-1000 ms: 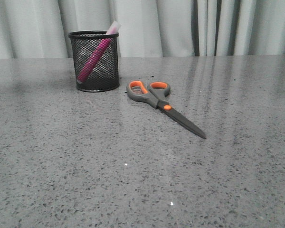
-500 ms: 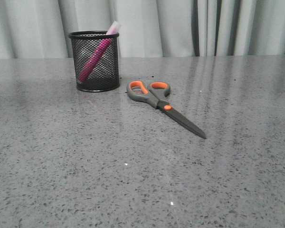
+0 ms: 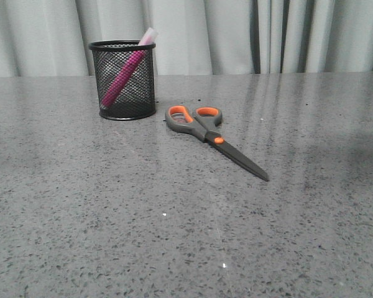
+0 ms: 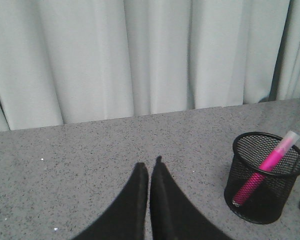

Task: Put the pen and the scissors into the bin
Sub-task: 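Lower the right gripper over the orange-handled scissors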

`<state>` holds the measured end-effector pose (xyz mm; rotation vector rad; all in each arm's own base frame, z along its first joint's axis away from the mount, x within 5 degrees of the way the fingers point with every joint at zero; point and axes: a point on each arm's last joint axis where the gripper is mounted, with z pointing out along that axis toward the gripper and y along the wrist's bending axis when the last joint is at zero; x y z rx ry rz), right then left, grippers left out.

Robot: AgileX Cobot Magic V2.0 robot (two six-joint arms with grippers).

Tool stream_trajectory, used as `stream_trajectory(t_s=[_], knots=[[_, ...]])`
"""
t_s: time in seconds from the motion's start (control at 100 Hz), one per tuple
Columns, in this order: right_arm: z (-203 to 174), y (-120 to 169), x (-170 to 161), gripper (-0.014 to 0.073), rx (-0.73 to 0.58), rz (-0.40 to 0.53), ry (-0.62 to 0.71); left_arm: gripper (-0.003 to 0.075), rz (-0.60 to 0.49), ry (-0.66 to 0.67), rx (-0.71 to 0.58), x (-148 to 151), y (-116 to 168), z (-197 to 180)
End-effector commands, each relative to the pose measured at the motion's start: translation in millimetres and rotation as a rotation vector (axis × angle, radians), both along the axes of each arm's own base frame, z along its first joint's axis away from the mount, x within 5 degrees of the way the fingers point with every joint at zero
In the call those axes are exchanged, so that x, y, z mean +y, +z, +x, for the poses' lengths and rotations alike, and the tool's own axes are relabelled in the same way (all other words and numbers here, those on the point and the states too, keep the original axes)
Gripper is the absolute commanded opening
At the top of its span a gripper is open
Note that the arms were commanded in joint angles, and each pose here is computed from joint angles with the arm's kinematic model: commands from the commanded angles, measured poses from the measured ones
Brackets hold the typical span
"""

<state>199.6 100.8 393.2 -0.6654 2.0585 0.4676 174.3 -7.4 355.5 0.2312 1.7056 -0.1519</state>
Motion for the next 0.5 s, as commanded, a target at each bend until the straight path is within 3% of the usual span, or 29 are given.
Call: stream_trajectory(t_s=[0.0, 0.13, 0.28, 0.49], knots=[[13.7, 12.9, 9.6, 0.039, 0.001, -0.013, 0.022, -0.0019, -0.047, 0.025, -0.063, -0.2, 11.4, -10.9], [37.9, 9.8, 24.3, 0.0391, 0.101, -0.098, 0.005, -0.0019, -0.032, 0.026, -0.086, -0.9, 14.6, -17.1], [58.8, 8.2, 43.3, 0.0392, 0.211, -0.198, -0.105, -0.0019, -0.031, 0.026, -0.092, -1.1, 15.5, -18.5], [84.2, -15.2, 82.7, 0.0391, 0.264, -0.36, -0.086, -0.0019, -0.031, 0.033, -0.094, -0.4, 15.7, -18.4]])
